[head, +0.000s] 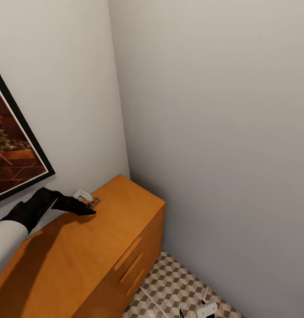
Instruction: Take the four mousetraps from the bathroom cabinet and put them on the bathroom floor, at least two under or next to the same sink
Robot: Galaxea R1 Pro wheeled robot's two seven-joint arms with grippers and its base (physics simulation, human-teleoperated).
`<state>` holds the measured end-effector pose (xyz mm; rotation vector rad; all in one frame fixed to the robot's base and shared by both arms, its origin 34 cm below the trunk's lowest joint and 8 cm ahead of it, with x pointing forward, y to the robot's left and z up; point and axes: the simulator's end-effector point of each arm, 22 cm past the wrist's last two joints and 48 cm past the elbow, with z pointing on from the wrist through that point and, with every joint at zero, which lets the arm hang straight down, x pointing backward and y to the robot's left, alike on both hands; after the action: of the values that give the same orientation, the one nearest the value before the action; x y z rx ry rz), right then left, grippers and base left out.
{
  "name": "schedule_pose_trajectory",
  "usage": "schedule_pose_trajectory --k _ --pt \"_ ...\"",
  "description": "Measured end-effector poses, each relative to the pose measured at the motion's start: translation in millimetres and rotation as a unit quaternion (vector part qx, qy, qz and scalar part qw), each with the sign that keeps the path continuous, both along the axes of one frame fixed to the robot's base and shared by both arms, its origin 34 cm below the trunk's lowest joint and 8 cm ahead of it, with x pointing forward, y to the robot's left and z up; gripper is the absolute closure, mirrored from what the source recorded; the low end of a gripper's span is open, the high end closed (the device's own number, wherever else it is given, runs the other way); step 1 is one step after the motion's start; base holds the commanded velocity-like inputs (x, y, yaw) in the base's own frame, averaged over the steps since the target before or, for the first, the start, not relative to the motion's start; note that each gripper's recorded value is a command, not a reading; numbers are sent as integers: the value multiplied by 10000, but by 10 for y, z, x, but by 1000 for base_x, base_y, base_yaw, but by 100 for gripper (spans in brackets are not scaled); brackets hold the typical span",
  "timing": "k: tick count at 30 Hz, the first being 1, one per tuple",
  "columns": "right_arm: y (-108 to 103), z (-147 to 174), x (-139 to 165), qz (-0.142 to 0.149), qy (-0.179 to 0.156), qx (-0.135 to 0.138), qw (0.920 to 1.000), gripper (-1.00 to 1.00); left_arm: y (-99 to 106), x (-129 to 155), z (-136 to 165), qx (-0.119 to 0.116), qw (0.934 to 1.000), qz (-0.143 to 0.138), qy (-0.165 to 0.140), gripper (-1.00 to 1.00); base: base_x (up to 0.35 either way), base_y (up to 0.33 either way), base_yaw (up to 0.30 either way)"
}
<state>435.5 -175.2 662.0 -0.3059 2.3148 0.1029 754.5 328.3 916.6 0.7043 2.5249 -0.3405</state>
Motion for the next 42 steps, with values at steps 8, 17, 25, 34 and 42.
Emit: schedule_pose_trajectory --k 8,17,25,34,42 --pt "0 -28 -29 0 45 0 10000 -100 -3 -4 -52 0 10000 -5 38 -100 0 0 0" --pt "0 -55 -58 0 86 0 10000 -100 0 -14 -110 0 10000 0 85 -100 0 0 0" --pt "0 -58 -61 0 92 0 10000 -100 1 -16 -116 0 10000 1 92 -100 0 0 0" --pt "0 -58 -61 0 92 0 10000 -100 0 -17 -119 2 10000 -2 94 -100 0 0 0" --pt "0 -58 -61 0 92 -1 10000 -100 -2 -17 -119 2 10000 -4 95 -100 0 0 0"
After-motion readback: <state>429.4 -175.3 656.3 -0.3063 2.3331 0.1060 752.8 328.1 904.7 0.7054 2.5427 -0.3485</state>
